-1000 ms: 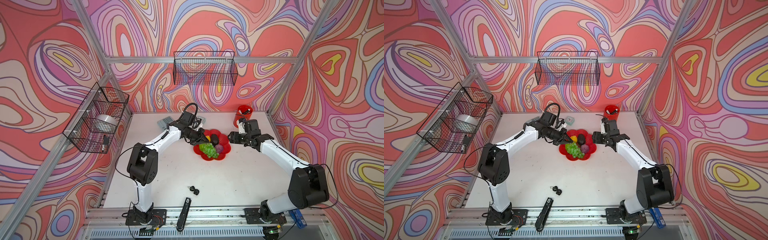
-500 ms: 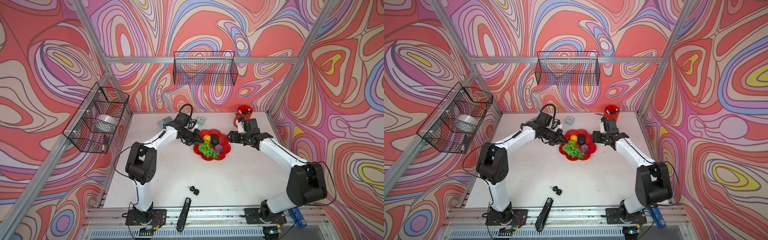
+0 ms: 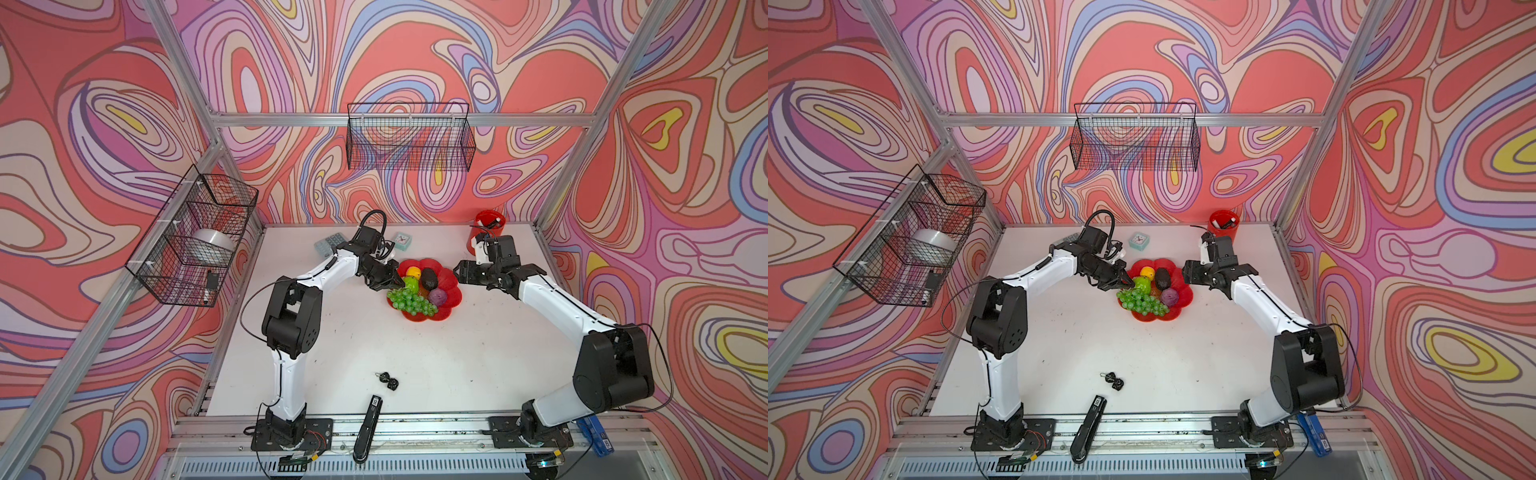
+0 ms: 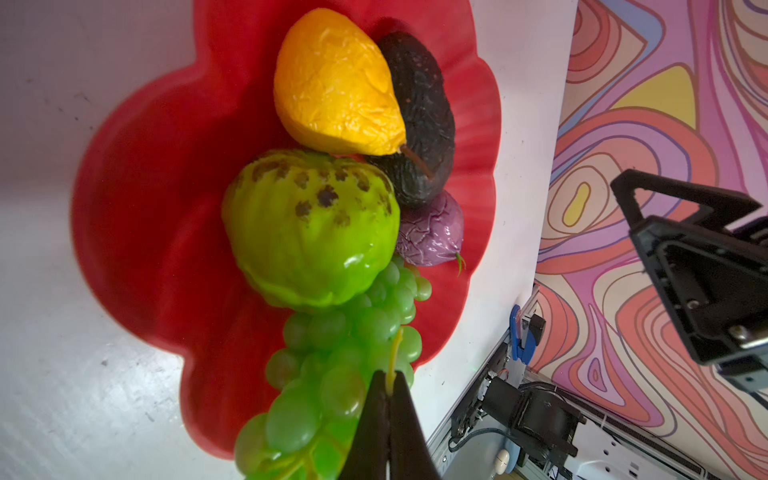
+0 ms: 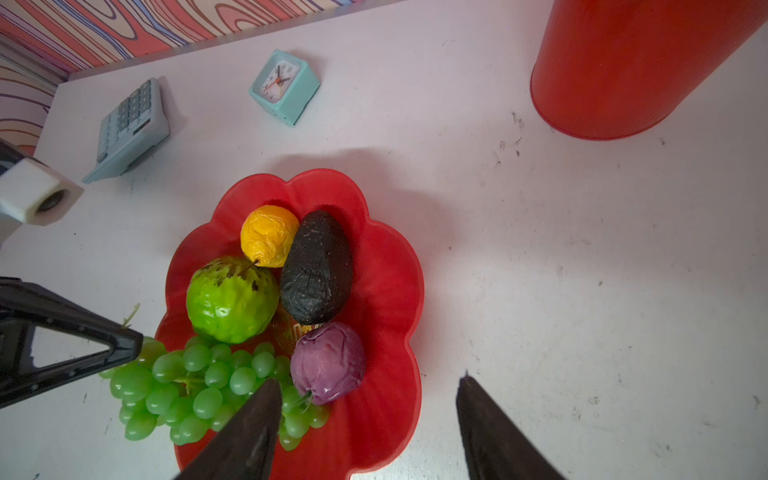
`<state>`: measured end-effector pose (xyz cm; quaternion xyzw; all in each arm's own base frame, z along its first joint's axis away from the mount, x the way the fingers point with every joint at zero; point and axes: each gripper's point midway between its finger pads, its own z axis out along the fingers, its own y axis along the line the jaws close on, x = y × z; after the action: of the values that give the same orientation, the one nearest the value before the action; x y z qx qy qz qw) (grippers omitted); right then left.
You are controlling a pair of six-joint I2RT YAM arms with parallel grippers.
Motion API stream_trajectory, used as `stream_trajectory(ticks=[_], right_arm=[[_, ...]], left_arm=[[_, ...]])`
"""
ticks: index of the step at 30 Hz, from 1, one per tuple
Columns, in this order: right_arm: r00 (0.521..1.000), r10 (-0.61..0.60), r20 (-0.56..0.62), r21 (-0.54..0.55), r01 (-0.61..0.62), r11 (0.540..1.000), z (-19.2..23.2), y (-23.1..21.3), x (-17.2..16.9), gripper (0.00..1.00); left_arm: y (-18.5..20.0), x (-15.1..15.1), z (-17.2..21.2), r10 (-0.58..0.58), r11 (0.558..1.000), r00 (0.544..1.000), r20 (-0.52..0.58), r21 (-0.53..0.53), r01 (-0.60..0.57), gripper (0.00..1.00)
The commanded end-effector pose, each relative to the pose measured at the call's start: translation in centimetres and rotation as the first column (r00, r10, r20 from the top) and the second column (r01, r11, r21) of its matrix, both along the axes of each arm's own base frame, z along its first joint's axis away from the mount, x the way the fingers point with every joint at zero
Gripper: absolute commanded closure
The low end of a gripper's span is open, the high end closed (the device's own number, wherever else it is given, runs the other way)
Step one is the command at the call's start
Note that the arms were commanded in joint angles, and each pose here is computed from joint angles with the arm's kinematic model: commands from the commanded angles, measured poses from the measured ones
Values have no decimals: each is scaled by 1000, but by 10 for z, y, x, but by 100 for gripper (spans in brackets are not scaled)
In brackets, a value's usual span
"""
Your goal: Place and organize the fake fruits in the fruit bowl
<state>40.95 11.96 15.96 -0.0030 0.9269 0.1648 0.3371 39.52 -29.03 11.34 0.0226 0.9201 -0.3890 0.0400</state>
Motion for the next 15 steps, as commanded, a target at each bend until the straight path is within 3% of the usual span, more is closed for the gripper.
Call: stream_trajectory(ticks=[1,15], right_arm=[[1000,-1,5,7,1,1000,5,-1,1,30],[1000,3,8,30,-3,1000,7,5,6,31]], left_arm=[[2,12,-1,0,1000,999,33,16,-1,96],[-8,26,-2,-4,1000,998,62,-24,5,93]])
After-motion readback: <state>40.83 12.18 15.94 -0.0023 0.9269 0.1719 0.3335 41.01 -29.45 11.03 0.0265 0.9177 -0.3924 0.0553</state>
